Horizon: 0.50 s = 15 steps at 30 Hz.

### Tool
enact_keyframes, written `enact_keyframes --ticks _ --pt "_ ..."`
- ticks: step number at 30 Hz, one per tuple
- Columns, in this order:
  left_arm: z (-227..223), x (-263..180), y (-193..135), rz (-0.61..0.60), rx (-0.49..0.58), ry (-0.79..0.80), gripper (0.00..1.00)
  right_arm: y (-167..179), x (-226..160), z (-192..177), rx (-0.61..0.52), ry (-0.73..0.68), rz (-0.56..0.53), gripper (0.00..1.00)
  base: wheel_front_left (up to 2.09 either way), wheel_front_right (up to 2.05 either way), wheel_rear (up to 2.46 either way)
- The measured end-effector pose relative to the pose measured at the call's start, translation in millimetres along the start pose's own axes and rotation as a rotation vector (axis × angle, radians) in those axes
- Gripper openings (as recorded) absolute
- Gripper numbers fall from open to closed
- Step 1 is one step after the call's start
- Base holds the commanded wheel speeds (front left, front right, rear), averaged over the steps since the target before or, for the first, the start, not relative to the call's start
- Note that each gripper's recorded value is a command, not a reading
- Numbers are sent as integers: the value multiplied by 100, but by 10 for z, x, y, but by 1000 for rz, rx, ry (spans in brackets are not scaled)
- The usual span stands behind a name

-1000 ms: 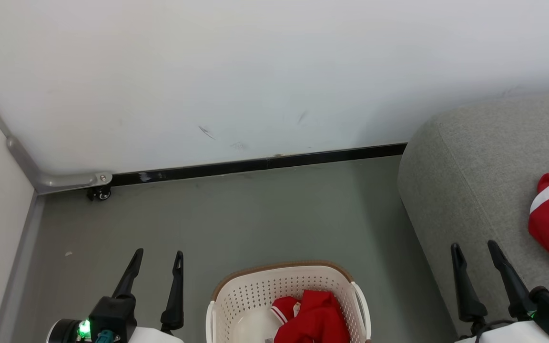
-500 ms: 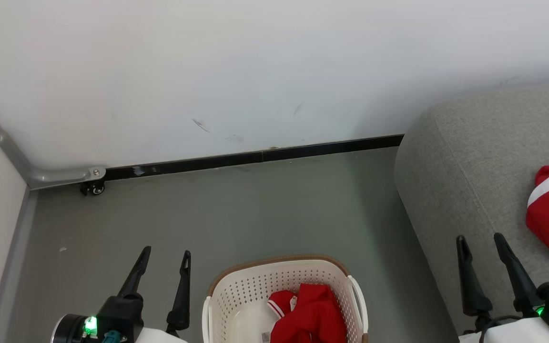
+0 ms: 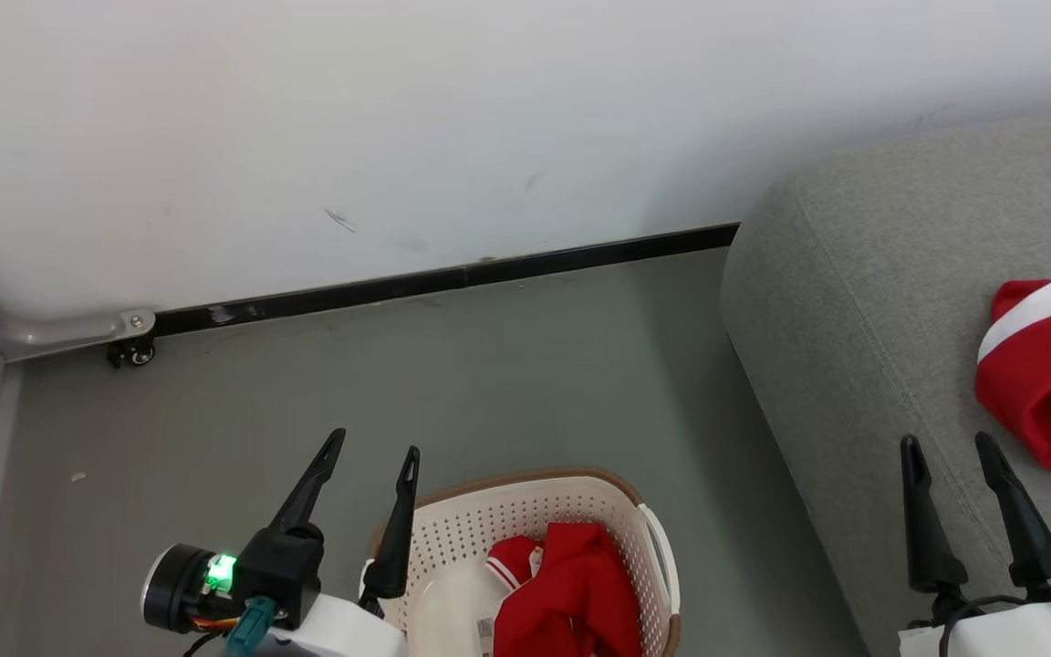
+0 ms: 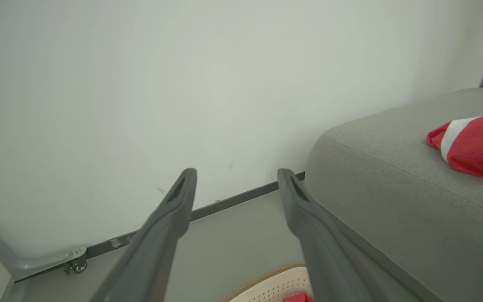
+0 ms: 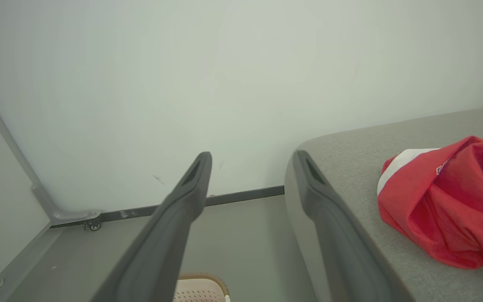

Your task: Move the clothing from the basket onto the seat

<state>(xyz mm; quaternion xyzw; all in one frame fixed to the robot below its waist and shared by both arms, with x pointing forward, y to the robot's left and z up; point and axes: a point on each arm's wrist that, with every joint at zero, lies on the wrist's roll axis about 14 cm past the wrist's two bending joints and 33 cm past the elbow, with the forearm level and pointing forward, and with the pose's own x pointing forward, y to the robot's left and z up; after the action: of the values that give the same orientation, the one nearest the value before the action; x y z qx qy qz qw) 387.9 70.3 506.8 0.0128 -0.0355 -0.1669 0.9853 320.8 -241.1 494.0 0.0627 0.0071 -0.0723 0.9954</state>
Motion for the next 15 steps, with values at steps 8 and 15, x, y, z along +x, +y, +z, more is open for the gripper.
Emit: enact_keyframes --ticks 8,15 --pt "-25 201 -245 -102 3 0 100 -134 -44 21 -14 -2 -44 100 0 0 0" --pt "-152 307 -478 -198 17 35 100 -242 -62 48 -27 -6 -80 100 0 0 0"
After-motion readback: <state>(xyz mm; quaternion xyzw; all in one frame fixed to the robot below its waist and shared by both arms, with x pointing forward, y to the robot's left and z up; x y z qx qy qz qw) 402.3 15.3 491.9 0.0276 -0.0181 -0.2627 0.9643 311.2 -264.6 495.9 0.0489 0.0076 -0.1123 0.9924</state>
